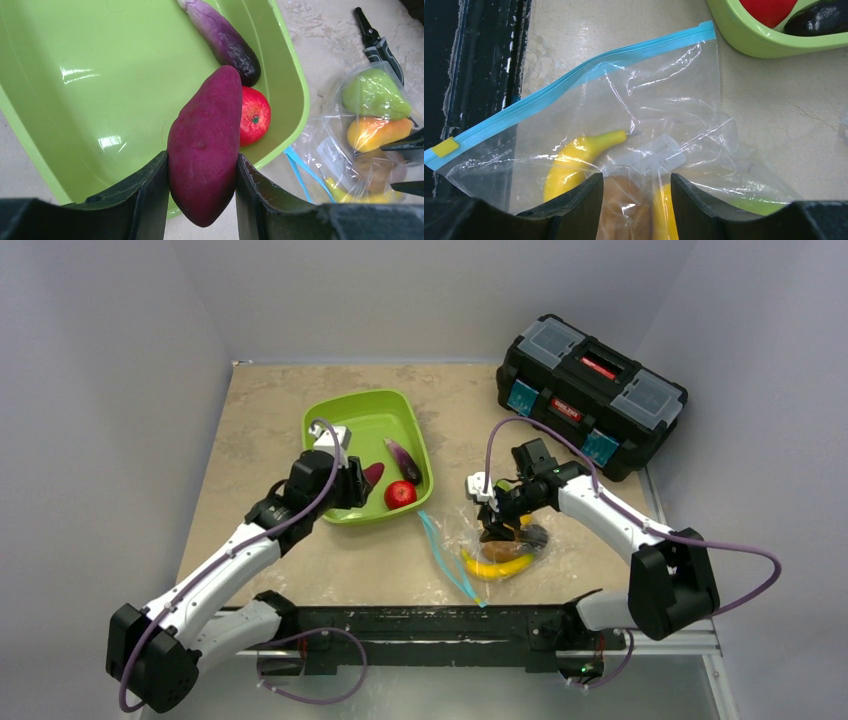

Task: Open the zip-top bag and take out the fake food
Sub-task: Place the fake vegetable in the bin.

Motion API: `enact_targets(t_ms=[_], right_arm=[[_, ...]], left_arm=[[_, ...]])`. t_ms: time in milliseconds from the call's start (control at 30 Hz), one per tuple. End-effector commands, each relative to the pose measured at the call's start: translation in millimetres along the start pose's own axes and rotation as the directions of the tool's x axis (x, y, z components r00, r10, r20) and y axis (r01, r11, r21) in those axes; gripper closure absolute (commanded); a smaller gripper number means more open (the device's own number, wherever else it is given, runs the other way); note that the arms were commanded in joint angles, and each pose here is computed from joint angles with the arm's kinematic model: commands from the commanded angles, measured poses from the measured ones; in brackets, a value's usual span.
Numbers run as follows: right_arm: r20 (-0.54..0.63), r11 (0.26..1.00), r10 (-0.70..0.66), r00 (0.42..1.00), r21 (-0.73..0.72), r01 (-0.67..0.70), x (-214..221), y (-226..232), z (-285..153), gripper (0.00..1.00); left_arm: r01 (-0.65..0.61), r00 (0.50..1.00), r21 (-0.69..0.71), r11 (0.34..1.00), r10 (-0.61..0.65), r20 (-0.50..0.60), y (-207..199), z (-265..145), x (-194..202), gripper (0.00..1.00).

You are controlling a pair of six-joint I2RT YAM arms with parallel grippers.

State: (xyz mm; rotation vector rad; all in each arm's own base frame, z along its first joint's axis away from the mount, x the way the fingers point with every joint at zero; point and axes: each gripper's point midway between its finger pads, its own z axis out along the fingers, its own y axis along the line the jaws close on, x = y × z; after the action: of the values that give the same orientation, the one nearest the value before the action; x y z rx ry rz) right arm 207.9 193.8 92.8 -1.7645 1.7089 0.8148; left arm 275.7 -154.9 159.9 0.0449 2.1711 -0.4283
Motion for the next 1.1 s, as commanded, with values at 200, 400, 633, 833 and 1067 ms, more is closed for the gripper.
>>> enact_targets(t_ms=[200, 400, 633, 833, 1067], right_arm=[[0.045, 1.000, -0.003, 0.999, -0.006, 0.004, -7.4, 1.6, -0.9, 0.49], [0.047, 1.000, 0.000, 0.999, -0.004, 0.001, -7.2, 1.1, -1.5, 0.49], [0.048, 1.000, 0.005, 0.999, -0.001, -0.005, -5.9, 0.5, -2.0, 0.49], [0.050, 1.000, 0.009, 0.999, -0.003, -0.009, -5.6, 0.3, -2.3, 0.49], [0.052, 1.000, 0.006, 0.999, -0.004, -0.006, -6.0, 0.9, -3.4, 0.49]], left_arm=[[0.150, 0.988, -0.041, 0.988, -0.149, 0.024, 4.1, 18.4, -27.3, 1.00], [0.182, 0.982, -0.081, 0.980, -0.185, -0.031, 12.1, 32.0, -20.1, 0.81], [0.213, 0.972, -0.120, 0.970, -0.223, -0.074, 19.4, 40.4, -13.8, 0.49], [0.218, 0.953, -0.164, 0.962, -0.246, -0.175, 20.5, 43.9, -5.3, 0.29], [0.220, 0.944, -0.115, 0.969, -0.241, -0.224, 10.6, 45.8, -2.6, 0.19]])
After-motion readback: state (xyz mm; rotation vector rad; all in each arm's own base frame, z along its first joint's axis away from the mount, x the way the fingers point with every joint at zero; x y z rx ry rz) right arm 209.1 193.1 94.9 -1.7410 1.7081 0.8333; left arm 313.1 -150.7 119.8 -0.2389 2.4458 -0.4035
